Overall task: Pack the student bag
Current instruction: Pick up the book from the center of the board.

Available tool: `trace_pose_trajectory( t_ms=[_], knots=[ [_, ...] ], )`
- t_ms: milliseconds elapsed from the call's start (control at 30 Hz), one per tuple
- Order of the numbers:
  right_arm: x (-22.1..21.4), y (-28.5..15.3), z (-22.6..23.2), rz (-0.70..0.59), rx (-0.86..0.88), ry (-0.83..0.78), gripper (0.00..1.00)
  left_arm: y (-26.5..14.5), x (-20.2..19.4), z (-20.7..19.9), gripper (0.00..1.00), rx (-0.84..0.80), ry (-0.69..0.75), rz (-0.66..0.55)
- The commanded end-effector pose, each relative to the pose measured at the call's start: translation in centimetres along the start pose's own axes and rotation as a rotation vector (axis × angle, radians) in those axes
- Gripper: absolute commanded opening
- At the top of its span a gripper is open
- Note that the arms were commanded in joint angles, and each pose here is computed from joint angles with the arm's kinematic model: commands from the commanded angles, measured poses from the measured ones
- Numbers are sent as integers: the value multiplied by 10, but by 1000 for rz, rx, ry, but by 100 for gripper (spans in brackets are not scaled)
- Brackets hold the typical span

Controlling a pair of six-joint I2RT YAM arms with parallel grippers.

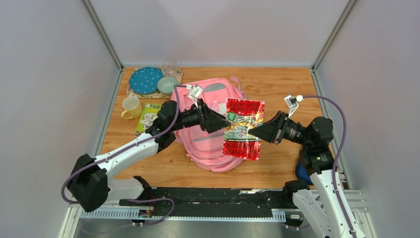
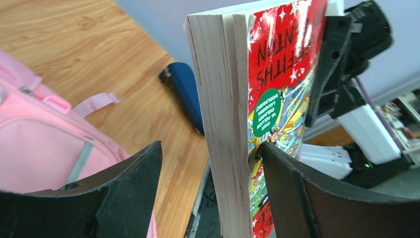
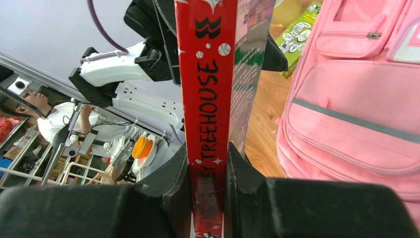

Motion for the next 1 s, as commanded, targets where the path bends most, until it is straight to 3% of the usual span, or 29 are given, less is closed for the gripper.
trace_pose_trajectory(
  t_ms=[0, 167, 433, 500, 533, 567, 600, 633, 667, 733, 767, 800, 867, 967],
  knots=[
    [16, -1, 31, -34, 119, -100, 0, -3, 4, -42, 80, -241, 20, 19],
    [18, 1, 37, -36, 149, -100, 0, -5, -1, -61, 81, -386, 24, 67],
    [16, 2, 33, -19, 132, -94, 0, -7, -3, -67, 79, -446, 1, 97],
    [14, 3, 25, -1, 90, -88, 0, -8, -3, -67, 62, -440, 8, 100],
    [13, 4, 20, 8, 73, -82, 0, -8, -4, -65, 40, -432, 8, 102],
    [12, 5, 14, 12, 47, -83, 0, -9, -4, -63, 30, -409, 0, 107],
    [11, 5, 11, 23, 23, -63, 0, -8, -5, -60, 12, -394, 18, 104],
    [10, 6, 6, 28, 4, -52, 0, -8, -4, -58, 2, -377, 23, 101],
    [11, 9, 0, 29, -24, -39, 0, -7, -5, -53, 0, -335, 4, 103],
    [11, 9, -11, 37, -86, -18, 14, -6, -3, -46, 0, -286, 22, 85],
    [8, 9, -26, 40, -176, 31, 39, -6, -1, -36, 0, -207, -10, 61],
    [5, 7, -37, 44, -244, 38, 56, -6, 1, -28, 0, -155, 6, 39],
    [5, 0, -56, 44, -402, 74, 77, -10, 10, -9, 0, 2, -16, -44],
    [-1, -9, -71, 45, -522, 91, 83, -27, 22, 9, 0, 146, -10, -180]
  ],
)
Point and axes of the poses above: each gripper's point midway between its finger pads, its own y axis out along the fingers, its own z axis along the line the jaws close on, x = y × z, the point moved 2 cm from there along -y, back along the fingers, and after that the axes turned 14 degrees about -y, right-handed, at the moved point
